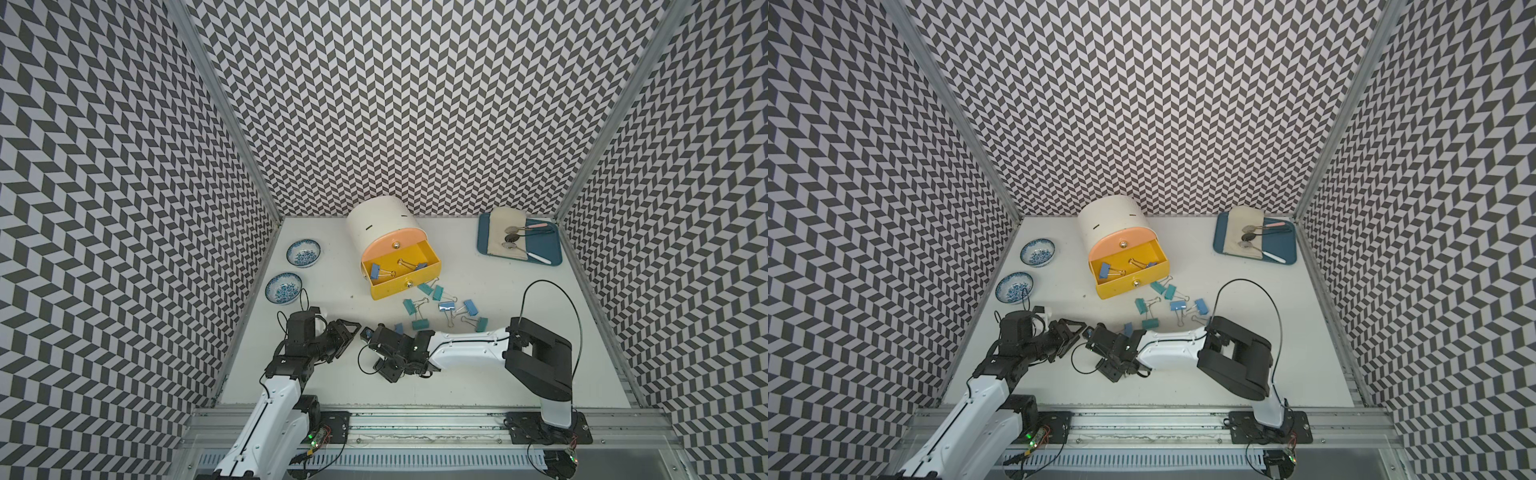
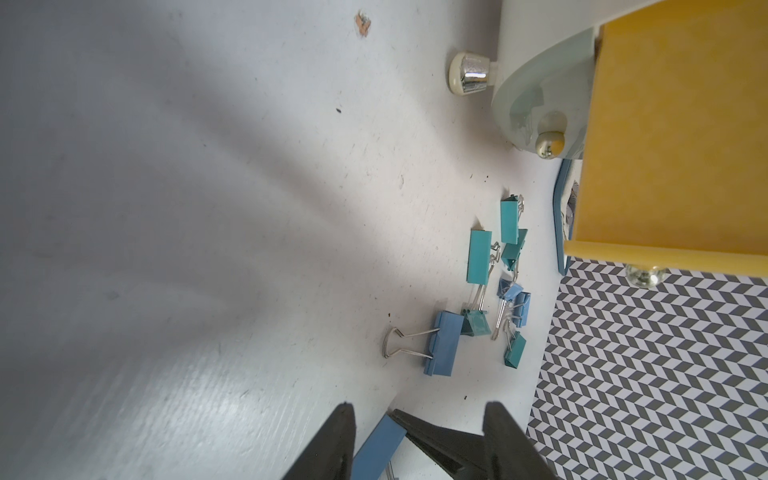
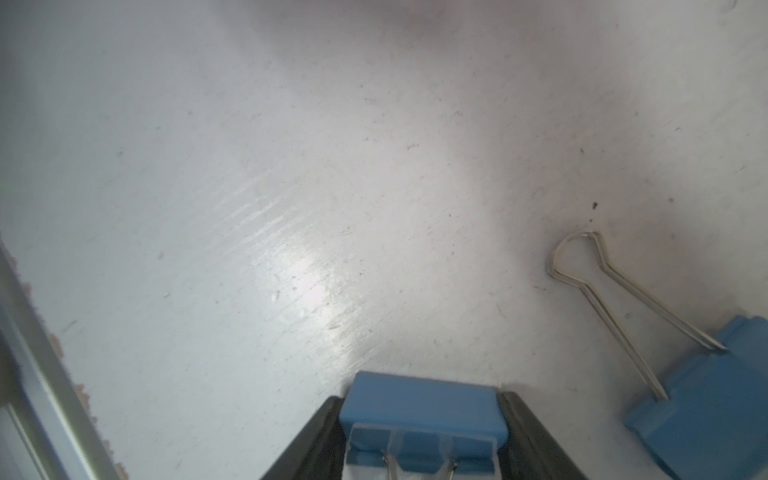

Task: Put the binder clips in the drawer according to color
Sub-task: Pick up the binder clip at the center of the board.

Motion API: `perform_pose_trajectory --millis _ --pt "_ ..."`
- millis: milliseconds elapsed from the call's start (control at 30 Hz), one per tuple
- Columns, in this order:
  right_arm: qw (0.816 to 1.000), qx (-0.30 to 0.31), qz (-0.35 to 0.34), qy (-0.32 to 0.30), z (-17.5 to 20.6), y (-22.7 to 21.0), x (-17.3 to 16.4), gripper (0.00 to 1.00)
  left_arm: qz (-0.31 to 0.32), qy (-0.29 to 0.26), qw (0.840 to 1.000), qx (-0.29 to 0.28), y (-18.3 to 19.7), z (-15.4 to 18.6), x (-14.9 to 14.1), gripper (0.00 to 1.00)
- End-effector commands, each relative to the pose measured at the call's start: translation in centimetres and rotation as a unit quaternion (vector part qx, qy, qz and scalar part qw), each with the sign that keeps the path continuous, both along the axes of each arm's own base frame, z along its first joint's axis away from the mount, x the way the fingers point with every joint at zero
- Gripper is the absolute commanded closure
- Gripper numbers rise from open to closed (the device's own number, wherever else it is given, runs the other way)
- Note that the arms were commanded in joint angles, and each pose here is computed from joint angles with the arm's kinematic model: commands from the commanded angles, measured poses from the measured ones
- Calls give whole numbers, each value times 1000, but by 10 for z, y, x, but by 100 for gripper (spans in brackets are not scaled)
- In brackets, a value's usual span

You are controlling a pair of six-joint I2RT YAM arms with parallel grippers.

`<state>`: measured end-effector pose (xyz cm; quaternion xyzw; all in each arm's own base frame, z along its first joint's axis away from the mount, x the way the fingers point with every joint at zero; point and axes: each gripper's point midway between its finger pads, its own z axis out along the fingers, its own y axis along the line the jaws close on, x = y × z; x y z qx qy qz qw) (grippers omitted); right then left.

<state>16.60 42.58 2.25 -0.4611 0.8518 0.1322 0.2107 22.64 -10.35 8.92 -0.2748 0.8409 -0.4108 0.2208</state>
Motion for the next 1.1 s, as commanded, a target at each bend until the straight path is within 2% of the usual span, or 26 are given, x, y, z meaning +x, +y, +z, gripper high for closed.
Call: perform_pose_trajectory --millis 0,467,767,1067 --pt "1000 8 -4 -9 6 4 2 43 -4 -17 1000 0 -1 6 3 46" --pt "996 76 -24 -35 71 6 8 52 -4 -58 998 -7 -3 48 19 46" --pt "991 122 -39 -50 121 8 15 53 -6 -93 996 -12 -4 84 29 46" --pt "977 179 -80 -78 184 -4 41 54 -5 -136 991 -13 -4 130 38 46"
